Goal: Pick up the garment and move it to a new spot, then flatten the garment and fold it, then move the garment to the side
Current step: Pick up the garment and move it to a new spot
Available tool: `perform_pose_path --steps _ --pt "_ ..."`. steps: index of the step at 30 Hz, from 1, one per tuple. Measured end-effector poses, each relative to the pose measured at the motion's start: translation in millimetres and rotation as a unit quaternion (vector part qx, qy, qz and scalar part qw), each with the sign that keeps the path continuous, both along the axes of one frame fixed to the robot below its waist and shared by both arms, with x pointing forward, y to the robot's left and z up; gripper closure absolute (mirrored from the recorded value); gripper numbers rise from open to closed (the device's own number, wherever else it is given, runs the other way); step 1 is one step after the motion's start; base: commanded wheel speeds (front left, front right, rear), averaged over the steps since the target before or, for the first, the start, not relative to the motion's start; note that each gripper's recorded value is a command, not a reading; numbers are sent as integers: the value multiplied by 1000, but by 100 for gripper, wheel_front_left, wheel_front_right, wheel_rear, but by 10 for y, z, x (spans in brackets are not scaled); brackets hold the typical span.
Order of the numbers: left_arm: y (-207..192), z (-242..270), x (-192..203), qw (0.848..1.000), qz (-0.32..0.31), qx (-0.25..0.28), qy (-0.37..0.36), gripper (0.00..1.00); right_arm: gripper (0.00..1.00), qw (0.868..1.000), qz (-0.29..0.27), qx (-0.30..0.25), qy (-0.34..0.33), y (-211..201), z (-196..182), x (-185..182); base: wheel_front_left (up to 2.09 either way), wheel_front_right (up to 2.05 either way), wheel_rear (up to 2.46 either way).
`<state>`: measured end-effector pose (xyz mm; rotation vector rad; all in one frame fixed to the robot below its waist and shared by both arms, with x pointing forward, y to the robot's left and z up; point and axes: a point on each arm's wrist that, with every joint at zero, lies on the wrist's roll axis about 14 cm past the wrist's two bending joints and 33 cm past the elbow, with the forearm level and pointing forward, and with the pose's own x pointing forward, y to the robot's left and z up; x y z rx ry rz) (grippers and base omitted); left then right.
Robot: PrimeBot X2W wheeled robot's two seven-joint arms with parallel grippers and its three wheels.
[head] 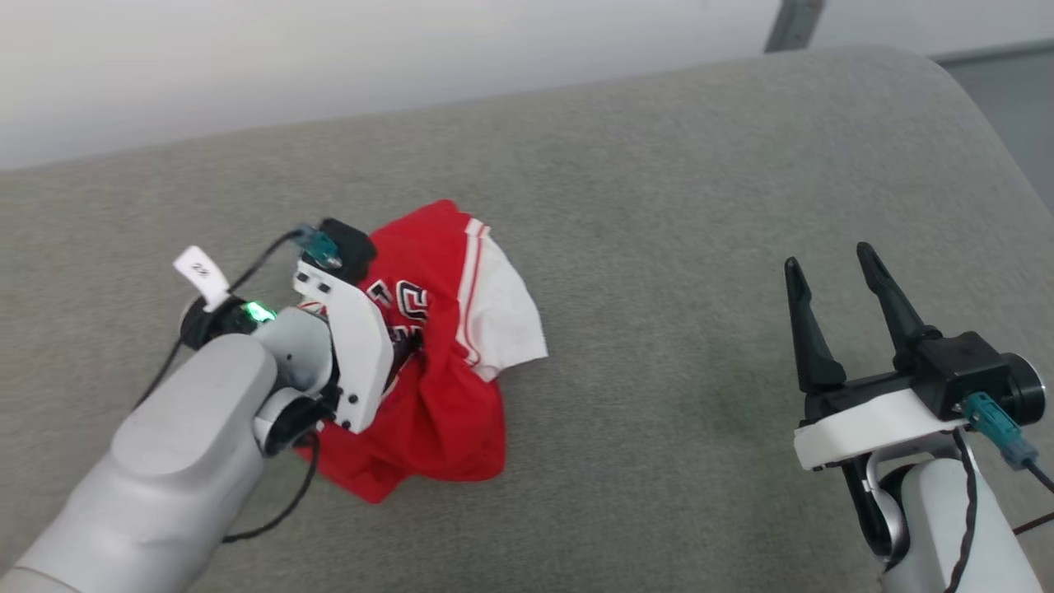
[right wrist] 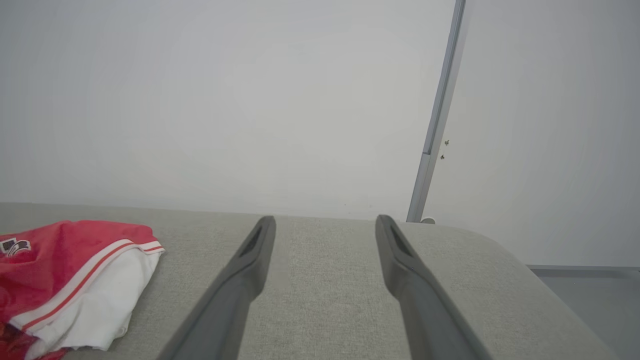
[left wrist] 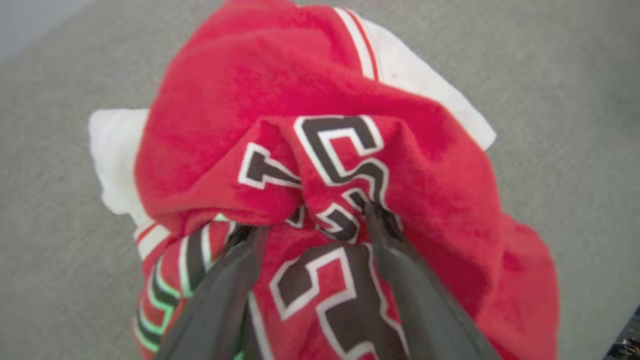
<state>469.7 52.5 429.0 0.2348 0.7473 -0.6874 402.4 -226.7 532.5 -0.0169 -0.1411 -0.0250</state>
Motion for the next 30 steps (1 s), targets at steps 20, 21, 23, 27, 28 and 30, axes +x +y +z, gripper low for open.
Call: perform_pose_path --steps 20,21,23,27,28,30 --pt "1107 875 -232 928 181 -157 -284 0 0 999 44 -7 -17 275 114 2 0 0 0" --pt "1189 885 -262 924 192 -156 -293 0 0 999 45 -7 -17 287 111 -4 0 0 0" --pt "1321 874 -336 917 210 -156 -301 0 0 999 48 -6 -16 308 106 -16 0 0 0" --pt "1541 871 -461 904 246 -160 -311 0 0 999 49 -5 -18 323 117 -29 0 0 0" --pt "1606 872 -491 901 255 -158 -314 0 0 999 49 -5 -17 325 108 -38 0 0 0" --pt "1708 864 -560 894 274 -160 -315 0 0 999 50 -3 -15 329 98 -54 0 0 0"
